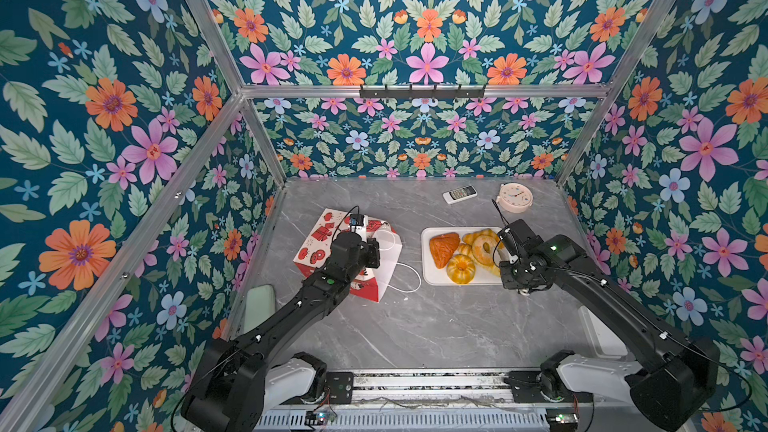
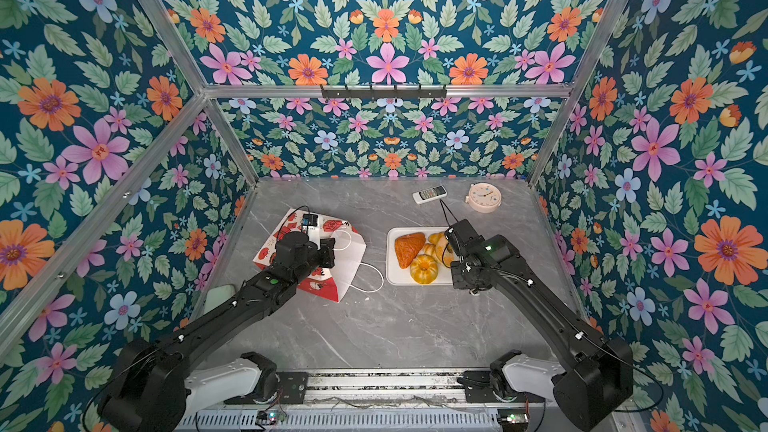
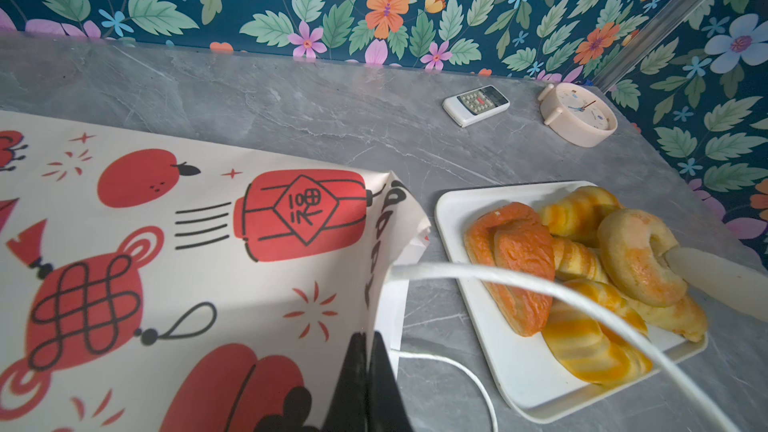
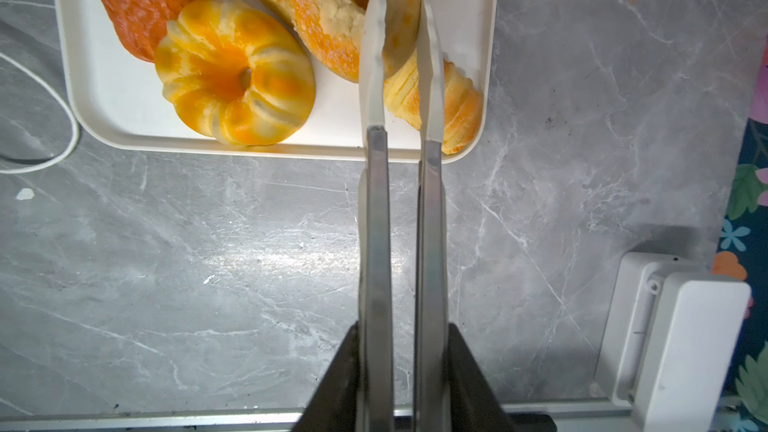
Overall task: Take the fake bread out of the paper bag
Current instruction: 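Lower the ring bread onto the tray beside the other ring bread, then move the open right tongs from the tray into the bag opening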
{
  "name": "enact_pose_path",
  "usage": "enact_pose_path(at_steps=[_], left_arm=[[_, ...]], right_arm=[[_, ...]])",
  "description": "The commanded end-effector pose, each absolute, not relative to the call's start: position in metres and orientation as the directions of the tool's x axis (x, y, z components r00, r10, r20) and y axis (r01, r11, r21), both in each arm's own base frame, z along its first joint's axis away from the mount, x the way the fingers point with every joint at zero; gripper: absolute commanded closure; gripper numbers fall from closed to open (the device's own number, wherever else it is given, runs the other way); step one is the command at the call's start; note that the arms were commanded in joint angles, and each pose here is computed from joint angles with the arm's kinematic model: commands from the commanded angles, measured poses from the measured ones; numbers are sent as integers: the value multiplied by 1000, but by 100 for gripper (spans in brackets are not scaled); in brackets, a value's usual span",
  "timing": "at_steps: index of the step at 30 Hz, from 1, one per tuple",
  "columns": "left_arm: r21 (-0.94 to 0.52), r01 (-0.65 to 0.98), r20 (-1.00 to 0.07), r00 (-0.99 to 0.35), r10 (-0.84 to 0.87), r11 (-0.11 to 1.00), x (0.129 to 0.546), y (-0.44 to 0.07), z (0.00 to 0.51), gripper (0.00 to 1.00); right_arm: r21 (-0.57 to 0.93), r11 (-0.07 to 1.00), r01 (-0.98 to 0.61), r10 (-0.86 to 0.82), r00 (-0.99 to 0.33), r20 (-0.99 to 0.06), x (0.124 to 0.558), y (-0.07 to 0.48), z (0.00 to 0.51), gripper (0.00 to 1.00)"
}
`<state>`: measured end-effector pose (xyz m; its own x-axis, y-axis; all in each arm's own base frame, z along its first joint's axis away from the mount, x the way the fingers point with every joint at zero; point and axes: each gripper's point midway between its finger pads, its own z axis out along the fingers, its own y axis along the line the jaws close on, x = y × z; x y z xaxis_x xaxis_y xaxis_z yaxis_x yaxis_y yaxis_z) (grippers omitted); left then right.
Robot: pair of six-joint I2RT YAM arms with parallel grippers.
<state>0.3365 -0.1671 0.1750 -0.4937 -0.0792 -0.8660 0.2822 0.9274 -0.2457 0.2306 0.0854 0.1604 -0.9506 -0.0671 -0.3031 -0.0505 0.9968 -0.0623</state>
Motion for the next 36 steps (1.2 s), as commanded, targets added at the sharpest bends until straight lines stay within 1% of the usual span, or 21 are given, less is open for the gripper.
enact_pose_path(at_steps=[1,5,8,13,16,18,21,25,28,31,34,36], left_arm=[[-261,288,-878,-468,-102,921,338,-168,182,100],[-268,290,-878,-466,-109,919,337,-168,178,100],[-268,291,-875,-473,-106,918,337,-169,175,100],[-271,299,-877,-469,-107,915,337,-170,177,100],[-273,304,-879,-464,-109,913,339,-171,181,100],[-270,311,-882,-459,-105,911,339,-172,185,100],[-262,328,-889,-447,-95,908,340,-175,192,100],[-217,365,-903,-428,-44,905,342,-178,197,100],[-167,390,-913,-408,8,905,344,-180,200,100],[-132,395,-920,-390,36,909,349,-177,201,100],[-135,405,-927,-374,29,904,354,-177,203,100],[-142,433,-934,-357,25,890,353,-181,206,100]], right_arm=[[-115,993,-26,-58,-957,-285,226,75,162,69],[-129,992,-14,-50,-958,-282,227,72,161,69],[-118,993,0,-35,-956,-292,226,72,163,65],[-35,999,1,-11,-933,-360,229,82,173,56],[8,1000,2,5,-923,-386,229,87,180,55],[38,999,0,16,-901,-433,232,88,189,55],[124,991,-57,16,-854,-520,234,99,208,56],[277,937,-213,-13,-813,-582,231,140,225,56],[315,879,-358,-96,-779,-619,225,188,225,56],[385,794,-470,-138,-757,-638,217,238,224,56],[486,709,-512,-119,-765,-633,215,276,219,57],[519,676,-523,-113,-770,-628,217,291,214,57]])
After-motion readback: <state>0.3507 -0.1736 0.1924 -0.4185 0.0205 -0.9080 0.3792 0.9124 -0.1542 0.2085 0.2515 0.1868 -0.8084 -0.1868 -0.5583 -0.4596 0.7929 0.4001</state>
